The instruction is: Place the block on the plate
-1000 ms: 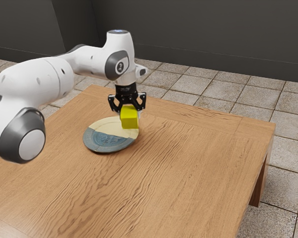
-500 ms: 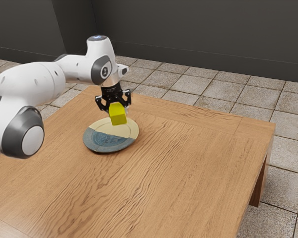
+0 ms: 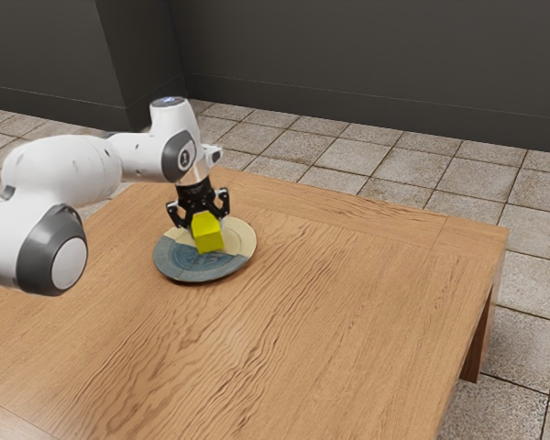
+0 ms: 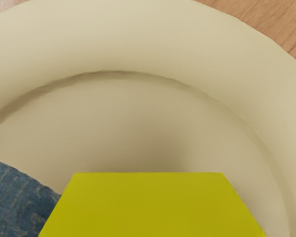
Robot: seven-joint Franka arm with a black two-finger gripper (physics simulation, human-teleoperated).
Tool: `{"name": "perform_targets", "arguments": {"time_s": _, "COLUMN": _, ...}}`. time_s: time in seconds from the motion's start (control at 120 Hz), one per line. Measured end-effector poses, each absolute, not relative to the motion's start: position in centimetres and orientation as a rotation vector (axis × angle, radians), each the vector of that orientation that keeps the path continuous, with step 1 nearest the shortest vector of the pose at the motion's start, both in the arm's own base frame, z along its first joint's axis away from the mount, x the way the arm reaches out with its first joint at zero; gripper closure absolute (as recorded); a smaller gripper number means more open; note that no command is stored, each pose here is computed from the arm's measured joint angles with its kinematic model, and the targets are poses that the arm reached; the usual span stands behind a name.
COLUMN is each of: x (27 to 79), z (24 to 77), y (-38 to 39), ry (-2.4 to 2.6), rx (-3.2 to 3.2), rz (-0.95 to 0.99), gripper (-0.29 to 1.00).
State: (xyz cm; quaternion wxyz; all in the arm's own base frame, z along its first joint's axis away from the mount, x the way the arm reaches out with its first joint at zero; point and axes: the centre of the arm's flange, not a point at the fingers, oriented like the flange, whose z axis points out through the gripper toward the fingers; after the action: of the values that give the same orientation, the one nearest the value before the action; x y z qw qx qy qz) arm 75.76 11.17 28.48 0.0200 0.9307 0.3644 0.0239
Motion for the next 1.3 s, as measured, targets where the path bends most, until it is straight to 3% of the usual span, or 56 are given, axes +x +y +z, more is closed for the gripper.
{"name": "perform_targets", "arguments": {"time_s": 0.267, "x": 75.9, "z": 28.8, "y": 11.3, "ry": 1.128, "rx": 2.873, "rz": 0.100, "gripper": 0.12}}
{"name": "perform_targets", "arguments": {"time_s": 0.458, "x": 75.6, "z": 34.9, "y": 11.3, "ry": 1.115, "rx": 2.848, "rz": 0.199, "gripper": 0.05}}
{"name": "perform_targets", "arguments": {"time_s": 0.8, "x": 71.8, "z": 44.9, "y": 7.3, "ry": 1.020, "rx": 2.837, "rz": 0.161, "gripper": 0.01}}
{"name": "perform_targets", "arguments": {"time_s": 1.3, "x": 62.8, "z": 54.9, "y": -1.7, "ry": 0.248, "rx": 2.955, "rz": 0.007, "gripper": 0.00}}
